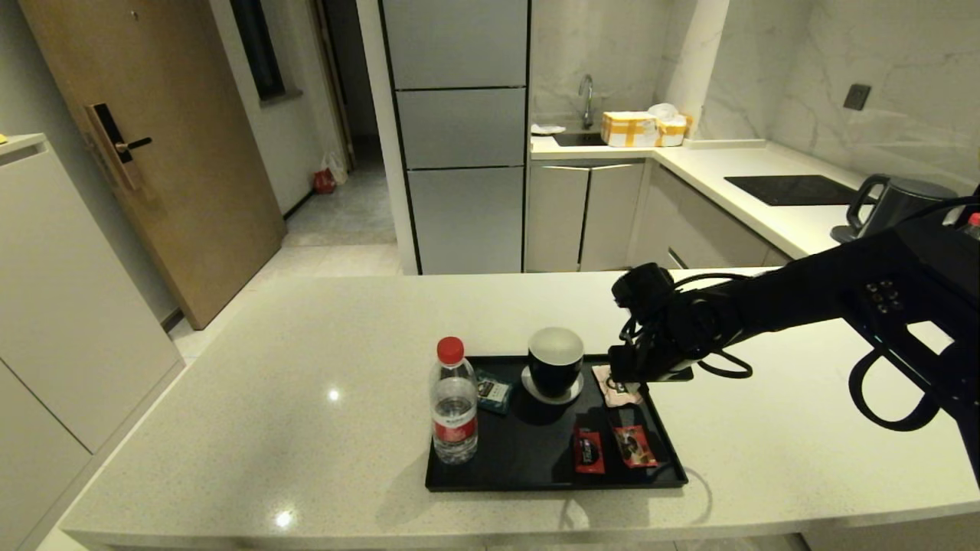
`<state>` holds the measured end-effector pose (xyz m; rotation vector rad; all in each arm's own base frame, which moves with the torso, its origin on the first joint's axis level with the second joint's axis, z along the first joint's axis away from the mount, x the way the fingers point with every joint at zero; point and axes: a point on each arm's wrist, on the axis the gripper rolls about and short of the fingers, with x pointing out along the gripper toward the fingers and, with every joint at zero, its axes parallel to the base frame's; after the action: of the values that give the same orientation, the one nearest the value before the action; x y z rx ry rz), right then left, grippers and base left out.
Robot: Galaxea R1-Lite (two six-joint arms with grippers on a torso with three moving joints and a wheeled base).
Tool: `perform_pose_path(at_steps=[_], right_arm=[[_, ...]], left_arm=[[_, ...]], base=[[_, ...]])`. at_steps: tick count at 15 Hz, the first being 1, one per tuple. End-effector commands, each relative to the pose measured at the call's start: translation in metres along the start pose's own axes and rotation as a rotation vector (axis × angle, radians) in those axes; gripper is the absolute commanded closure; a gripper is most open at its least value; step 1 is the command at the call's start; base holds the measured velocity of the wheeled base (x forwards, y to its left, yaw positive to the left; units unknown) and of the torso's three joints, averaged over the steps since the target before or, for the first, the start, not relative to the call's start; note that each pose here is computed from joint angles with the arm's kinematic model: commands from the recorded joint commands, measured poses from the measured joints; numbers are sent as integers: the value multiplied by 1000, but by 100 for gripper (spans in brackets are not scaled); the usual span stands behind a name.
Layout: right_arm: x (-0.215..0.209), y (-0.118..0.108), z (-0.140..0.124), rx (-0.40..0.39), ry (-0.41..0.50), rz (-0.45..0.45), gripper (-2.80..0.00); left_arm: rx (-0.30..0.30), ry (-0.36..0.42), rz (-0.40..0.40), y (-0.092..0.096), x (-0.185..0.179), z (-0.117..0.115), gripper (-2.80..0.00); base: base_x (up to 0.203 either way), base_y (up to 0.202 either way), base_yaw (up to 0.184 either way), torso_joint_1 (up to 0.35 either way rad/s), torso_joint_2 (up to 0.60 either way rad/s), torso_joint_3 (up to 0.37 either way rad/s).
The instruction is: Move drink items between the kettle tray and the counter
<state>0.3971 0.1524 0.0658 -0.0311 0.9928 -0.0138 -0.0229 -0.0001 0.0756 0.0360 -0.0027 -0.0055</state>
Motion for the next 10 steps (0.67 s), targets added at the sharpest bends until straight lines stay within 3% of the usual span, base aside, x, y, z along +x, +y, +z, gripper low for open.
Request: perform_pose_path(at_steps=[1, 7, 8, 10], right_arm=[[-5, -2, 0, 6, -3, -1, -280], [-104, -27, 0, 74, -137, 50, -280], [-128, -34, -5, 94, -167, 61, 0], [-174, -49, -21, 145, -228, 86, 0]], left_arm=[[1, 1, -1, 0, 0, 0, 0], [1, 0, -1, 0, 0, 0, 0], [0, 1, 0, 0, 0, 0, 0], [-1, 1, 1, 0, 0, 0, 0]], base=[[0, 0, 0, 0, 0, 0], [0, 0, 0, 0, 0, 0], [0, 0, 0, 0, 0, 0], [0, 0, 0, 0, 0, 0]])
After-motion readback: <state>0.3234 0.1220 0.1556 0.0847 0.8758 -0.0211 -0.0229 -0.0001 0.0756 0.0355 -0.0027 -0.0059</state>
